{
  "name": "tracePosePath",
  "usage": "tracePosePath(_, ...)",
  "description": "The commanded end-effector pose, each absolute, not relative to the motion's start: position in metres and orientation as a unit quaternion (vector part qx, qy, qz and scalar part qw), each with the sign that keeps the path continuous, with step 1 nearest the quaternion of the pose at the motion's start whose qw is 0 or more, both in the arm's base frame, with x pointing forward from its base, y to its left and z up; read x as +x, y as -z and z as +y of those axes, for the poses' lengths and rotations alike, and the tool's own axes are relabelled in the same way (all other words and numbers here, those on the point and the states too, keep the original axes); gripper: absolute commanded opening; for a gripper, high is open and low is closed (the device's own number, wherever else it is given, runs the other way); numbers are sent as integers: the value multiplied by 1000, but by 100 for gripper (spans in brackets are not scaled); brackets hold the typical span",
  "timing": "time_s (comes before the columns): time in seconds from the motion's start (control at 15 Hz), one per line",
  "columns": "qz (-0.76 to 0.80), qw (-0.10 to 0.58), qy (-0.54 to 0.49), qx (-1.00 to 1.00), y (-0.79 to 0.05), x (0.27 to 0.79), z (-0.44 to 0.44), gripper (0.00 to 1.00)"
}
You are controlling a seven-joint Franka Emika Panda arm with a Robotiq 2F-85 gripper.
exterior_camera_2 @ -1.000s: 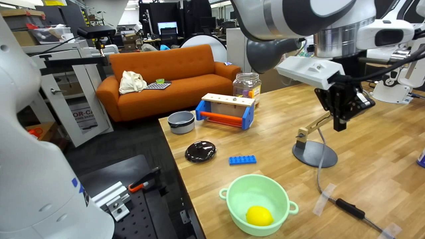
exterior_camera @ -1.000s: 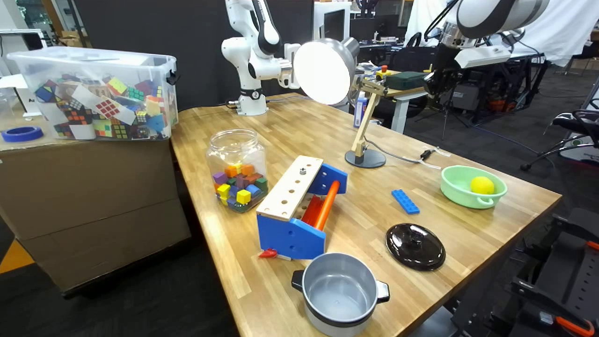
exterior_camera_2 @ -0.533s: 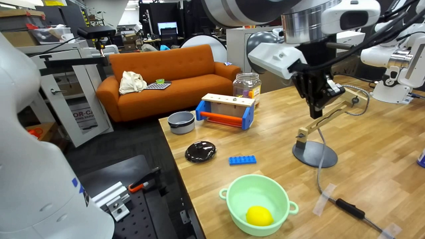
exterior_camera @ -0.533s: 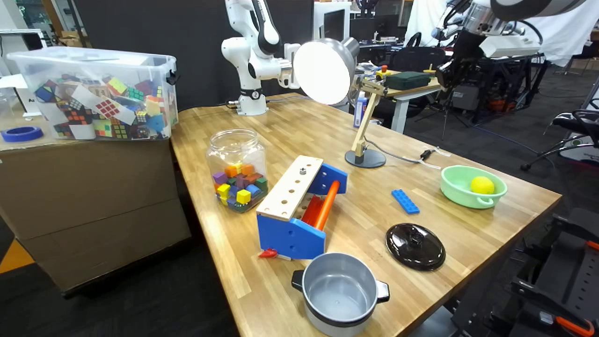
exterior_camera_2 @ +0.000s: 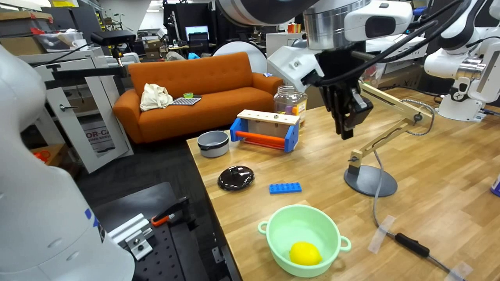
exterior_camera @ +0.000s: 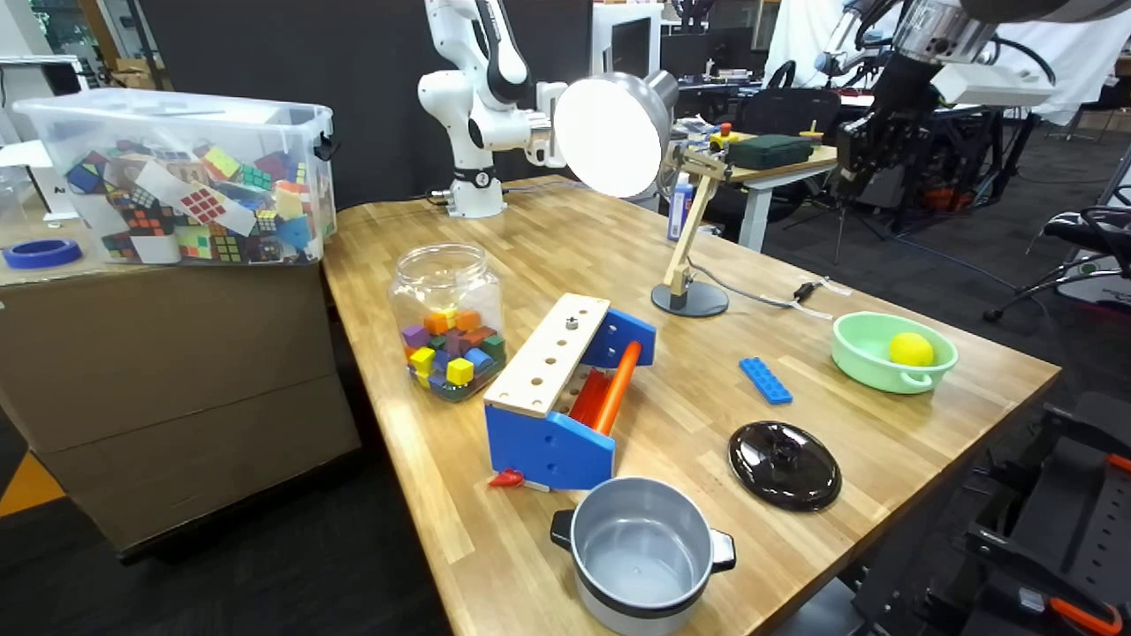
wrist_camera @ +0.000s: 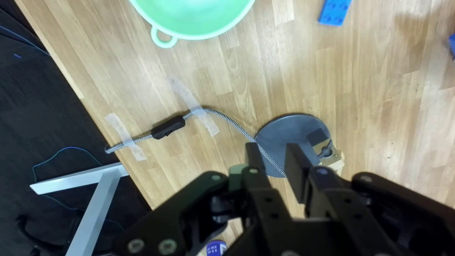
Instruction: Flip the black switch on
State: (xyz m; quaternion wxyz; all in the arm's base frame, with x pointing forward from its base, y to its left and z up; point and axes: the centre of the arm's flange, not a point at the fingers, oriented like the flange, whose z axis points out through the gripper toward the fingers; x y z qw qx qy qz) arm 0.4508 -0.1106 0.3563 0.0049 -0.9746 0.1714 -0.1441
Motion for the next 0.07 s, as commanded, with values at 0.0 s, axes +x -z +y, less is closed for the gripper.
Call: tracePosePath(0.0,171,5,144,-975,-356,451,-111,29)
